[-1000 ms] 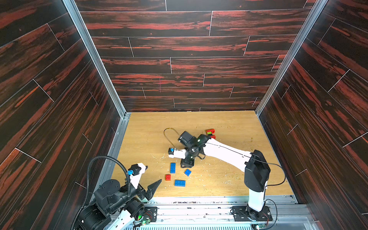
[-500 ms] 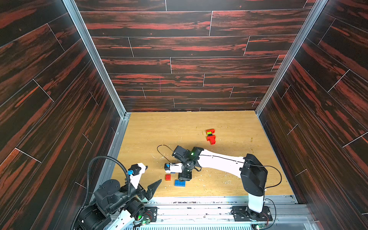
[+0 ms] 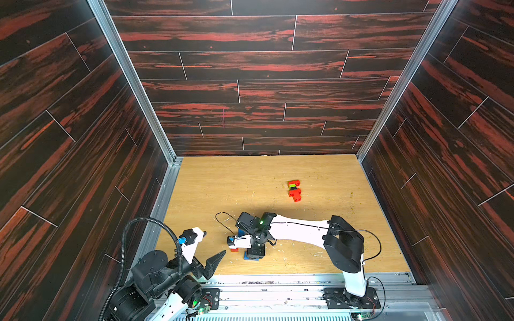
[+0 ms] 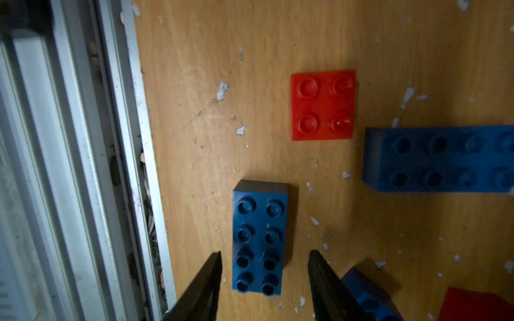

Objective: Assemble the letter f with lego
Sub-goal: Pick up the lego brick from the center of the board.

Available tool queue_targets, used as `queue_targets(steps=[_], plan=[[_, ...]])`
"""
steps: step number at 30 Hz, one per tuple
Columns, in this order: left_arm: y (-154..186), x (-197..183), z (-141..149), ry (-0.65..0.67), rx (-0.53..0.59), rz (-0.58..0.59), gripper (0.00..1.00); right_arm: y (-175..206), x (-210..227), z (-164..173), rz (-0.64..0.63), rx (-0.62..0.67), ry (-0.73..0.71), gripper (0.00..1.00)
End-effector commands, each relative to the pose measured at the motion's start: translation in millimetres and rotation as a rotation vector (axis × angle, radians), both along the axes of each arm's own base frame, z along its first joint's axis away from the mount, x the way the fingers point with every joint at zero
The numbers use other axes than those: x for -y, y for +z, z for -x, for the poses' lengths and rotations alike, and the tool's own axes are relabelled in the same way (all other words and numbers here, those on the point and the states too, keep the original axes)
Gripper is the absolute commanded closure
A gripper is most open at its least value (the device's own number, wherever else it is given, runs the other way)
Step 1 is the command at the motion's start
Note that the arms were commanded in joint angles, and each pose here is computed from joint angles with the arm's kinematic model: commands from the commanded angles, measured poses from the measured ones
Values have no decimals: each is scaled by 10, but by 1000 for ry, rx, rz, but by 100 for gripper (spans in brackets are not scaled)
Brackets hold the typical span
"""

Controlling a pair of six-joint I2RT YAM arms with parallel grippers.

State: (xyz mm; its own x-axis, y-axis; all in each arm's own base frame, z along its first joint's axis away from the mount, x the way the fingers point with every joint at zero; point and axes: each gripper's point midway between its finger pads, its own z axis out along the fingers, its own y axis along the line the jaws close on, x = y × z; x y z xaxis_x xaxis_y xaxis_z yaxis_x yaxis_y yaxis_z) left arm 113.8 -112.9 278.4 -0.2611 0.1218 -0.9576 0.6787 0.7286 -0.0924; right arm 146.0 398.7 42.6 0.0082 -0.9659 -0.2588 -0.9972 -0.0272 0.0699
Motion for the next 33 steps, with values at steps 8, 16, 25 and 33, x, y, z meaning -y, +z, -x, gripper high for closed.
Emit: queue_targets(steps=[8, 16, 25, 33], plan=[[24, 20, 8, -13, 2, 2, 0, -207, 12, 67, 53, -24, -1, 47], [22, 22, 7, -14, 1, 1, 0, -257, 3, 88, 70, -28, -1, 47], [23, 18, 6, -12, 2, 1, 0, -357, 5, 109, 111, -41, 2, 63], [25, 19, 8, -13, 3, 2, 0, -327, 1, 94, 118, -35, 1, 72]])
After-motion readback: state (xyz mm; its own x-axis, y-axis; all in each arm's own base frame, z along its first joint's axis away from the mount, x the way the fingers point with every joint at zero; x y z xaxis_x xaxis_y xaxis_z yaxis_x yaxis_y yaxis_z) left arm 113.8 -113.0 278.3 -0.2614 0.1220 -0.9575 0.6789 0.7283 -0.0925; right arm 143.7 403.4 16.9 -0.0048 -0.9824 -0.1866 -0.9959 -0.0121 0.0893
